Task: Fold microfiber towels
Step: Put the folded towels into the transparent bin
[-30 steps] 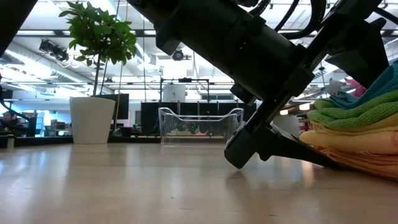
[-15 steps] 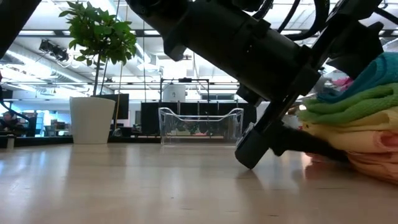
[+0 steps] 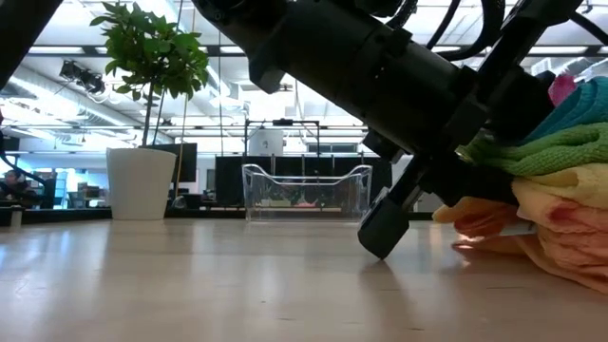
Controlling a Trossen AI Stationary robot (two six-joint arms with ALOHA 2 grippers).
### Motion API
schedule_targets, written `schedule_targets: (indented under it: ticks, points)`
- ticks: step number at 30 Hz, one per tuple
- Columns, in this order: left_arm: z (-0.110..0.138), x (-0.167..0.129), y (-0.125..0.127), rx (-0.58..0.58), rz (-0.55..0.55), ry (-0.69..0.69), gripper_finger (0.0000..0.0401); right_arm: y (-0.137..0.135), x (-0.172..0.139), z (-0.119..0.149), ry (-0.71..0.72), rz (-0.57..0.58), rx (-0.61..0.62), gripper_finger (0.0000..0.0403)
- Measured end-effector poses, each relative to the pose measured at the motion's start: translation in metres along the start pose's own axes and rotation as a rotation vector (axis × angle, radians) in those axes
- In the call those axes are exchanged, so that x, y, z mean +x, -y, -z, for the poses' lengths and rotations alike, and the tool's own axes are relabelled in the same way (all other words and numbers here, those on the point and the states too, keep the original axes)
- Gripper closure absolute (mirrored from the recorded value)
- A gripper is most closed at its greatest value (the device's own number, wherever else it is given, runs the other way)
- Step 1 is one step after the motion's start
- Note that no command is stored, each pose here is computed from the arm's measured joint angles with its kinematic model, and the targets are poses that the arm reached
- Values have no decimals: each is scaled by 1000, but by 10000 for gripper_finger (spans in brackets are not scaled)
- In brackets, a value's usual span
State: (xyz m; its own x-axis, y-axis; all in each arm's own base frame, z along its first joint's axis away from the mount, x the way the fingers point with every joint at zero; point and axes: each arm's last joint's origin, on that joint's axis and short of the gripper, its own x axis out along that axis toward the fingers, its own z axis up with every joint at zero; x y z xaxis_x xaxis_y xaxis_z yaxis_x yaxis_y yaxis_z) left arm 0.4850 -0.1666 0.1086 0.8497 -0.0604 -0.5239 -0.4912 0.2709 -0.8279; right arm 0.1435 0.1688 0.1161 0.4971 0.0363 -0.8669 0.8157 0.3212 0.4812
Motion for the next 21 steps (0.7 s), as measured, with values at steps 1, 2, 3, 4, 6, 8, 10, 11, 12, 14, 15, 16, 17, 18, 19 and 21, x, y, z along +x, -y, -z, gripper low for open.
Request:
schedule_targets:
  ticks: [1, 2, 3, 4, 6, 8, 10, 11, 12, 14, 15, 16, 17, 18, 19, 21]
  points:
    - [0, 0, 0, 0, -2, -1, 329, 0, 0, 0, 3, -5, -5, 309]
    - [0, 0, 0, 0, -2, -2, 329, 0, -1, 0, 3, -10, -10, 319]
    - [1, 0, 0, 1, -3, -2, 329, 0, -2, 0, 4, -14, -11, 321]
    - [1, 0, 0, 2, -2, -2, 329, -1, -3, 0, 3, -17, -15, 321]
    - [0, -2, 2, 1, 1, -3, 329, -3, -6, 0, -1, -17, -19, 321]
    - [0, -5, 5, 16, 4, -3, 329, -6, -10, -1, -6, -21, -26, 321]
    - [-2, -8, 8, 51, 2, -5, 329, -9, -16, -2, -10, -34, -32, 321]
    - [-4, -11, 11, 68, 2, -5, 329, -12, -19, -2, -5, -41, -34, 321]
    - [-7, -15, 15, 80, 5, -3, 329, -15, -22, -3, 4, -45, -37, 321]
    - [-12, -23, 26, 88, 24, 5, 329, -20, -31, -4, 24, -37, -48, 321]
    - [-15, -26, 30, 87, 27, 10, 329, -22, -35, -6, 36, -25, -53, 321]
    - [-17, -29, 33, 89, 25, 15, 329, -24, -38, -7, 45, -14, -60, 321]
    - [-19, -31, 35, 97, 14, 19, 329, -26, -42, -9, 56, -6, -65, 321]
    - [-20, -33, 36, 106, 8, 26, 329, -28, -45, -11, 65, 0, -72, 321]
    - [-21, -35, 37, 114, 2, 32, 329, -30, -48, -13, 74, 3, -79, 321]
    - [-25, -38, 41, 126, 5, 43, 329, -35, -53, -17, 84, 3, -90, 321]
